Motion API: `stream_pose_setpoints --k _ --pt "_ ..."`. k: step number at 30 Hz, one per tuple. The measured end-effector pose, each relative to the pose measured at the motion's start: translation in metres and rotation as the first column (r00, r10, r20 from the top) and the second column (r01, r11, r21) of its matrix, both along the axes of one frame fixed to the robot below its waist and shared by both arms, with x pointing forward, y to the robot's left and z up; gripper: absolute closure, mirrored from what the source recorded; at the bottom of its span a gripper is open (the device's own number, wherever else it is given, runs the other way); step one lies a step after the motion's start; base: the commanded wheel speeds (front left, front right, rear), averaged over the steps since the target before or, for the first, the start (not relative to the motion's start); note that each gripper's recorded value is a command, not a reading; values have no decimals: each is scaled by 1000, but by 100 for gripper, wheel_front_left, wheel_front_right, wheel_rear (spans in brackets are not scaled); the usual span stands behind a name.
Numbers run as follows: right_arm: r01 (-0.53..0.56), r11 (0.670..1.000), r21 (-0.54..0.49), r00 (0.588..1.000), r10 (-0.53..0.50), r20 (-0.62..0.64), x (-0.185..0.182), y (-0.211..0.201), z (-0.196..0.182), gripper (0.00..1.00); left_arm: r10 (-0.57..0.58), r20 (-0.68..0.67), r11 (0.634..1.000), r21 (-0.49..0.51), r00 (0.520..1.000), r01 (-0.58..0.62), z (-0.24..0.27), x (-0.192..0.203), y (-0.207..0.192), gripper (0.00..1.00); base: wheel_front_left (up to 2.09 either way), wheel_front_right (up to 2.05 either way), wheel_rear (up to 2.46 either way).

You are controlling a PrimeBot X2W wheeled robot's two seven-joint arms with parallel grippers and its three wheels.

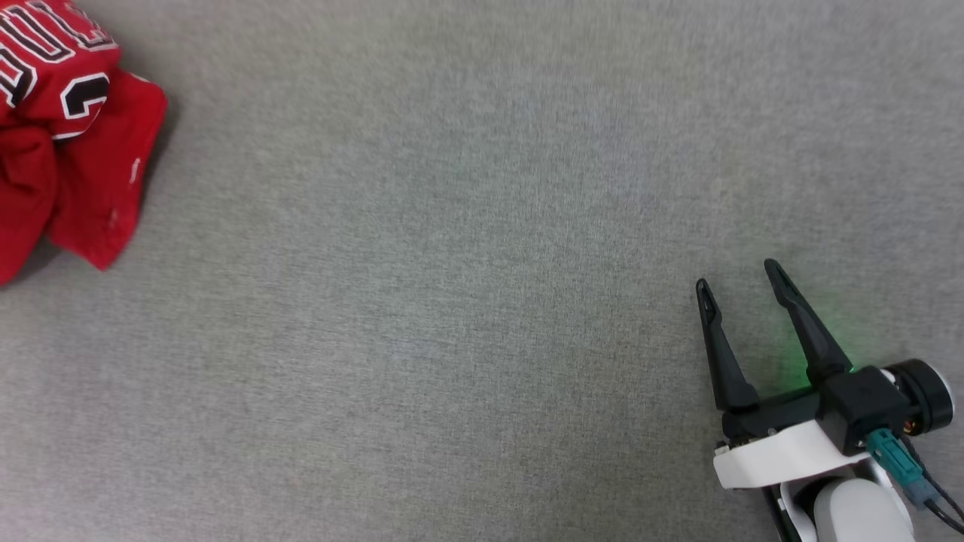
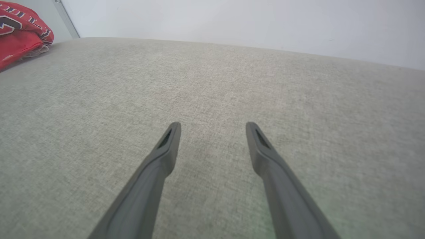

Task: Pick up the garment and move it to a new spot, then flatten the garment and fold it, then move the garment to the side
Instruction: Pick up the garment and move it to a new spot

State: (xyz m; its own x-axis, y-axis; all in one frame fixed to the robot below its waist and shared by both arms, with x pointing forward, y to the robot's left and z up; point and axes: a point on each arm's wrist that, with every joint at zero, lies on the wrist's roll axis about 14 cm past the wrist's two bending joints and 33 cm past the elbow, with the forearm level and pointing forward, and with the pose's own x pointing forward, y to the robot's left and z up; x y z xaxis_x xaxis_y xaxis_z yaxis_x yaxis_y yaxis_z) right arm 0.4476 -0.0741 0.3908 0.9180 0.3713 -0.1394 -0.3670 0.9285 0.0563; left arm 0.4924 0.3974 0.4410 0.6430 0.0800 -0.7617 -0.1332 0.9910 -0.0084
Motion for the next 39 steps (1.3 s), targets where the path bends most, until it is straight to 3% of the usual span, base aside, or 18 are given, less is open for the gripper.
stream_pose_setpoints --k 8,17,25,32,35,37,39 --pt "24 999 29 997 -26 74 -14 -6 44 0 -143 277 988 89 950 122 106 2 -24 100 0 0 0" --pt "78 994 71 983 -89 158 -34 -25 90 0 -373 481 926 139 793 351 188 -6 -120 100 0 0 0" --pt "192 978 77 961 -203 188 -54 -65 106 0 -544 595 788 119 591 605 214 1 -261 100 0 0 0" --pt "355 931 83 910 -364 199 -73 -122 113 0 -517 780 638 78 352 766 261 0 -384 100 0 0 0" --pt "401 913 78 893 -408 192 -79 -138 110 0 -509 794 587 39 332 808 252 -2 -415 100 0 0 0" --pt "415 907 74 889 -421 181 -80 -143 107 0 -532 766 567 6 361 823 227 -2 -424 100 0 0 0" --pt "418 906 71 889 -424 173 -78 -144 104 0 -567 705 565 -43 426 824 185 -2 -423 100 0 0 0"
